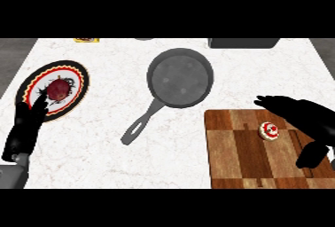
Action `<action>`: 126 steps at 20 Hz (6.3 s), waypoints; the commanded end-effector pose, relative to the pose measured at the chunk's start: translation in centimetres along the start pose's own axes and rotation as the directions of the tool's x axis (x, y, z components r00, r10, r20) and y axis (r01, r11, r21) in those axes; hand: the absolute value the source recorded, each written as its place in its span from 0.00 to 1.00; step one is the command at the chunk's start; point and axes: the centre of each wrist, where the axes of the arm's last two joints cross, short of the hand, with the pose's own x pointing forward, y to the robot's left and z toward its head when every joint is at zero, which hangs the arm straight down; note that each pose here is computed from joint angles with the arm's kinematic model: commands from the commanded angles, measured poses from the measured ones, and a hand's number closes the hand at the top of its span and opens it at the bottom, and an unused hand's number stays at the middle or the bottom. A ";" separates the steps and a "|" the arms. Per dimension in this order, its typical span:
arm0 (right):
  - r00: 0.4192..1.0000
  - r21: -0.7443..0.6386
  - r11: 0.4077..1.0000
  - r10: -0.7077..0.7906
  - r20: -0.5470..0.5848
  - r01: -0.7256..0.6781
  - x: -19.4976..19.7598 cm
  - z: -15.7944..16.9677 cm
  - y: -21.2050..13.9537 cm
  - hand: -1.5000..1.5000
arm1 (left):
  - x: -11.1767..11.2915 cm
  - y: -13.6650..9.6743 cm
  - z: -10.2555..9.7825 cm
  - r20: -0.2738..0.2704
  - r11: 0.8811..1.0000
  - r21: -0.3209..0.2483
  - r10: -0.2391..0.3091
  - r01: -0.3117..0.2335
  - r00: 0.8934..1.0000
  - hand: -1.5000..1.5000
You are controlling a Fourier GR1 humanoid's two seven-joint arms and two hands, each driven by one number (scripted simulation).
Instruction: Pick the cupcake from the cutting board and place it in the pan
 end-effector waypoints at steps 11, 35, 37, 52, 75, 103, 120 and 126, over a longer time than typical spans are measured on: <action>1.000 0.010 1.000 0.005 0.017 -0.005 -1.9 -2.4 3.1 0.00 | 2.5 0.3 -0.3 0.011 1.000 -0.006 -0.005 0.005 1.000 0.50; 0.988 -0.078 0.985 0.156 -0.007 -0.156 -1.3 -6.3 4.9 1.00 | 1.0 0.3 0.8 -0.009 1.000 0.012 -0.007 0.007 1.000 0.50; 0.989 -0.080 0.985 0.150 -0.003 -0.150 -1.8 -5.0 5.1 1.00 | -0.9 1.1 -0.3 -0.014 1.000 0.004 -0.005 0.005 1.000 0.50; 0.892 -0.489 0.872 -0.228 -0.391 0.009 -0.4 0.2 4.1 1.00 | 0.3 1.6 0.1 -0.020 1.000 -0.010 0.009 -0.010 1.000 0.50; 0.879 -0.717 0.622 -0.476 -0.028 0.314 10.6 -12.7 -6.4 1.00 | 1.5 0.1 0.5 0.022 1.000 -0.021 -0.013 0.013 1.000 0.50; 0.694 -0.623 0.513 -0.717 0.068 0.591 10.0 -23.0 -0.5 0.00 | 4.6 -3.4 -1.5 0.108 0.994 -0.105 -0.020 0.031 0.994 0.50; 0.539 -0.769 0.123 -0.781 0.315 0.627 9.2 -22.7 -1.2 0.00 | 2.7 -3.2 -1.9 0.050 0.999 -0.044 -0.023 0.025 0.998 0.50; 0.492 -0.809 0.056 -0.817 0.300 0.586 3.4 -20.4 -3.1 0.00 | 1.5 -0.9 -0.2 0.014 1.000 -0.027 -0.009 0.009 1.000 0.50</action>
